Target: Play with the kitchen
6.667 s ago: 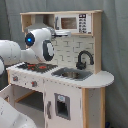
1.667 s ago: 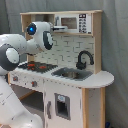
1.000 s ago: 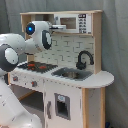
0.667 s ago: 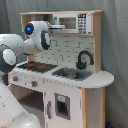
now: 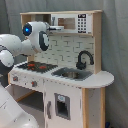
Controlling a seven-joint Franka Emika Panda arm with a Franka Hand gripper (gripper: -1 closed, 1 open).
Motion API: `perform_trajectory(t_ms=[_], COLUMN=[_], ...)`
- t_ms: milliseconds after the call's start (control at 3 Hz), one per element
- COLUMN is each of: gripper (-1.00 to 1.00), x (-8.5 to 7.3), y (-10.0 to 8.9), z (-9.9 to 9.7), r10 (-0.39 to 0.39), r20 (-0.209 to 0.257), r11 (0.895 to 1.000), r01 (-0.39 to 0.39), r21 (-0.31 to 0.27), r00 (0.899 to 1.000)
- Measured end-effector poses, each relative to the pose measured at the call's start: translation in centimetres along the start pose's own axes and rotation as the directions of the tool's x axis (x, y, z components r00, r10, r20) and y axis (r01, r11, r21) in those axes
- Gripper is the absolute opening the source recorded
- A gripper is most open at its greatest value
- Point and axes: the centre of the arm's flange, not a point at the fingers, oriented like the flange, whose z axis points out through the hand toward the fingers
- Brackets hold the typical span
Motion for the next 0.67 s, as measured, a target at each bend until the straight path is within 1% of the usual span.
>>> perform_trajectory(t_ms=[667], gripper=[-1.00], x=[-0.3], y=[-0.8], z=[-2.1], r10=[0.033], r20=[-0.011], r11=[0.999], r01=[-0.034], r21=[-0.032], r00=[0.999])
